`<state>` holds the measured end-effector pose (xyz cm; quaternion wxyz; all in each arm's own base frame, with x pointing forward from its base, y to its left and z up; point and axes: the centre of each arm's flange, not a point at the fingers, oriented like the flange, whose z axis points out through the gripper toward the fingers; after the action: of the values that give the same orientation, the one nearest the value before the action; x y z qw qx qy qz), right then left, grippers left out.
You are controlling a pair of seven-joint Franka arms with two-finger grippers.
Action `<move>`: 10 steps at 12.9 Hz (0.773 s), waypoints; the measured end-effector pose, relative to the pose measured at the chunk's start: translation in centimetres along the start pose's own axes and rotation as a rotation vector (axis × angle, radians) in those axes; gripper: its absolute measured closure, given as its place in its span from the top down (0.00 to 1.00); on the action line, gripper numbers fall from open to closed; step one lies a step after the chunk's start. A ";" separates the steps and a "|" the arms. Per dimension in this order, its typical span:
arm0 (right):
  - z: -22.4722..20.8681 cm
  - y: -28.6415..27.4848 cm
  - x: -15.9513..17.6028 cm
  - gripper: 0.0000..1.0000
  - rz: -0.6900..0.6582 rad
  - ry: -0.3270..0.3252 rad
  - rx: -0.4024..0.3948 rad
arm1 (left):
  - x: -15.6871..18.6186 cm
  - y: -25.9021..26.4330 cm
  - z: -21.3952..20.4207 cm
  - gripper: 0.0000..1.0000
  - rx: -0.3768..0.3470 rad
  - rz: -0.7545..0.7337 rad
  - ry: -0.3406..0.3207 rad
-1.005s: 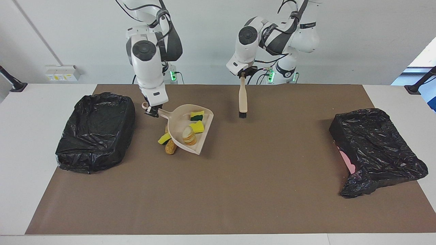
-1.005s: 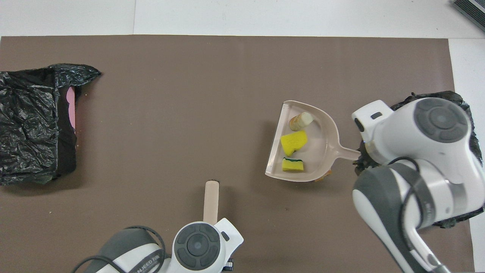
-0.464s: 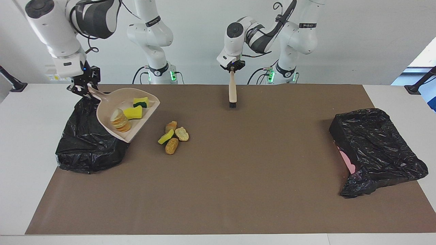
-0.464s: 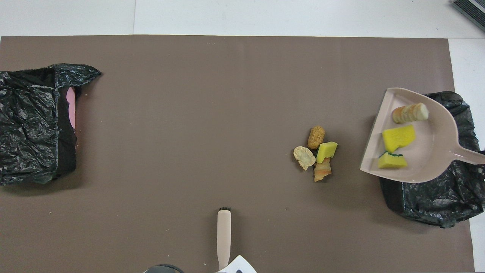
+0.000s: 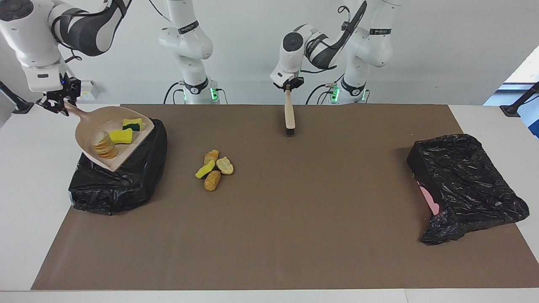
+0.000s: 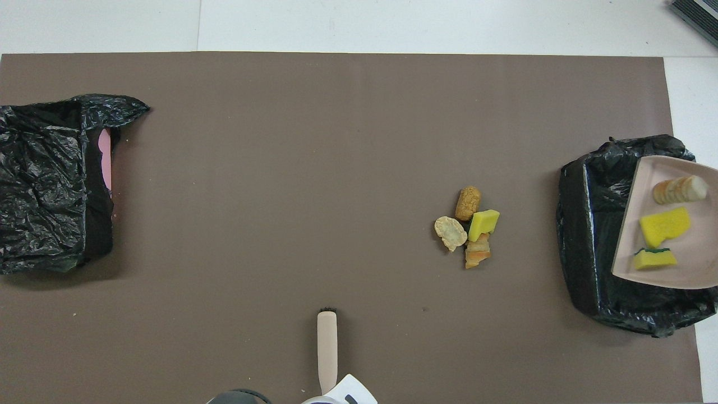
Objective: Sweep and dump trash in bin
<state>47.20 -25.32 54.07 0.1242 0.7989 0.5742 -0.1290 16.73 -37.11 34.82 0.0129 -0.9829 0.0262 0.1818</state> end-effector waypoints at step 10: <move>0.8 2.2 3.5 0.32 -0.451 -0.226 -0.094 | 3.3 -0.1 -1.8 0.64 -0.052 -0.057 0.028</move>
<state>50.35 -23.16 52.24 0.1928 0.6245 0.7257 -0.2150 20.42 -37.25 35.34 -0.0081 -0.9857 -0.0064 0.1684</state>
